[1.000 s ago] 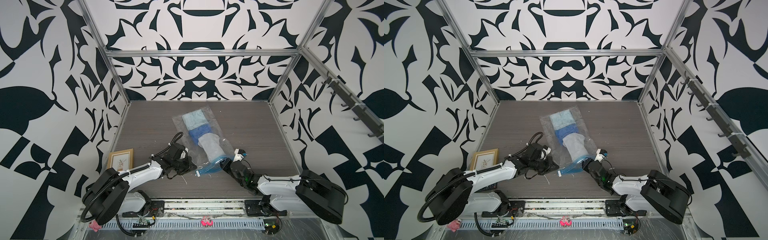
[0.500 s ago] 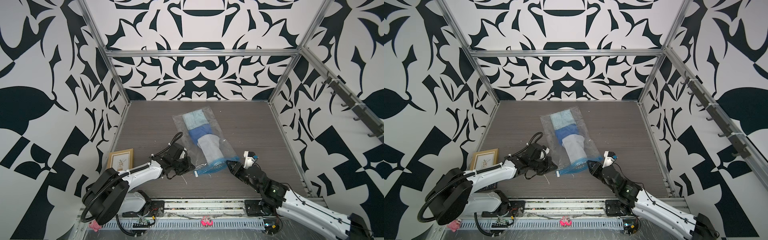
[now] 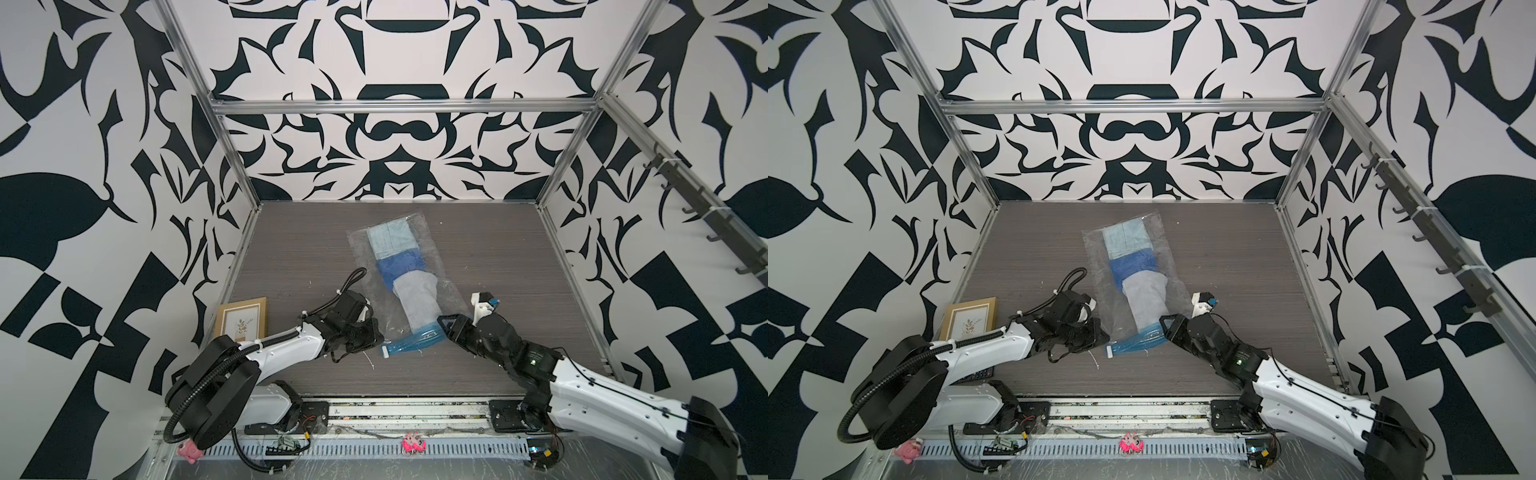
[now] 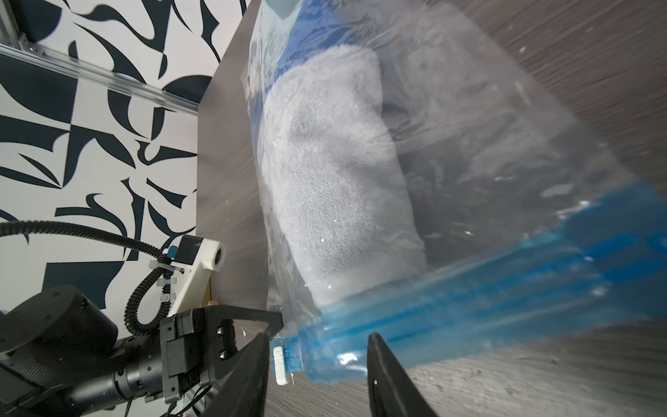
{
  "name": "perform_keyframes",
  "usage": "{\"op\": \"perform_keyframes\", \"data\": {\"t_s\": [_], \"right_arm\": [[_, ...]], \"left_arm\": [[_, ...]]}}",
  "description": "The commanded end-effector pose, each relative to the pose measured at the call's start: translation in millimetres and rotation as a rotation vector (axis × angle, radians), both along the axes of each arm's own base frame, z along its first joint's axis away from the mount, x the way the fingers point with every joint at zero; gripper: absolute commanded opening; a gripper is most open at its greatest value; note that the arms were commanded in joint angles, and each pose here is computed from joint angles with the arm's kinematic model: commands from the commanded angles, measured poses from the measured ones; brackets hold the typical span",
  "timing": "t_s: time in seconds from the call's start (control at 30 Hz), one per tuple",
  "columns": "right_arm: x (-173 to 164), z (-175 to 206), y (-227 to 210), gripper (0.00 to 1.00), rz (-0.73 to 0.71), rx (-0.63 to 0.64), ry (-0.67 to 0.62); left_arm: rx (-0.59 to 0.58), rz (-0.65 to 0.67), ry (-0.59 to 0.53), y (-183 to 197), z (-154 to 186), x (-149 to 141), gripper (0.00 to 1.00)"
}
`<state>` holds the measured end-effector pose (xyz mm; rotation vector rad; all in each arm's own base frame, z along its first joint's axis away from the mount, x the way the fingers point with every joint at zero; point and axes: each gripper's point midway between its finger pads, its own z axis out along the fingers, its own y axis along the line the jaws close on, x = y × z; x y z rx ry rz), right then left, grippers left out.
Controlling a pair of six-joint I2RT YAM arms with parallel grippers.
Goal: Place the folded towel into the vacuum bag
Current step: Adjust the towel in the vacuum bag.
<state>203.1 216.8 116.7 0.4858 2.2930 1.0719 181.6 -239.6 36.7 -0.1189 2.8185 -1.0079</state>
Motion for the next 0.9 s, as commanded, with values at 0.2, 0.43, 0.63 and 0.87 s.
{"op": "perform_keyframes", "data": {"t_s": [0.2, 0.43, 0.63, 0.87], "right_arm": [[11, 8, 15, 0.50, -0.021, 0.030, 0.030], [10, -27, 3, 0.49, -0.071, -0.027, 0.077], [8, -56, -7, 0.44, -0.104, -0.097, 0.123], [6, -82, -27, 0.43, -0.180, -0.170, 0.159]], "left_arm": [[0.114, -0.026, -0.011, 19, -26, -4, 0.00], [0.132, -0.026, -0.020, 24, -31, -6, 0.00], [0.150, -0.022, -0.028, 29, -32, -7, 0.00], [0.158, -0.022, -0.035, 28, -30, -4, 0.00]]}}
